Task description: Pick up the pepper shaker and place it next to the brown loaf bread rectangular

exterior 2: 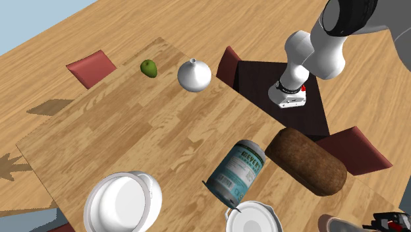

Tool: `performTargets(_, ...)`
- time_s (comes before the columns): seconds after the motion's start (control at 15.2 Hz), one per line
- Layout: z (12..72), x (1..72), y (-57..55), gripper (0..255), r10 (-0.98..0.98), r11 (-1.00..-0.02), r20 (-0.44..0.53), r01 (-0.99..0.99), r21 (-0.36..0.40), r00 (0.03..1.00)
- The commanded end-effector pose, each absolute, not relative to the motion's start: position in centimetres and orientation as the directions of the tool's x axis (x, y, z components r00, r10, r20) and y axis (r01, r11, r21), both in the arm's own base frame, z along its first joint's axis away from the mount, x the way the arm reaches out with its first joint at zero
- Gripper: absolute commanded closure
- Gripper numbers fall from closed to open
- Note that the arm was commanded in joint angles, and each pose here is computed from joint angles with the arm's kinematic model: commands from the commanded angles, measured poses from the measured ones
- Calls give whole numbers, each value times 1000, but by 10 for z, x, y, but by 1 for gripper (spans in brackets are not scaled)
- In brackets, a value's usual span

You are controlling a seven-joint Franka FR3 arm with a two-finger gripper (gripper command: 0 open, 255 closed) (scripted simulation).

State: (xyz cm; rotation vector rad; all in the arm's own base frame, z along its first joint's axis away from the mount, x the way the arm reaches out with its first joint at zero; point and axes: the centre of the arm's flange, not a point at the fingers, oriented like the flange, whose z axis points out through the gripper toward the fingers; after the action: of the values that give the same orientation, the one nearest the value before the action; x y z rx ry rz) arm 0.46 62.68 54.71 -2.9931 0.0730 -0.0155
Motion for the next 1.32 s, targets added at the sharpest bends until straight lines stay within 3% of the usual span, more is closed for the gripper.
performTargets(0.0,537,4,627,255,-49,-988,7,-48,-148,999)
performTargets(1.25,436,4,627,255,-49,-988,7,-48,-148,999)
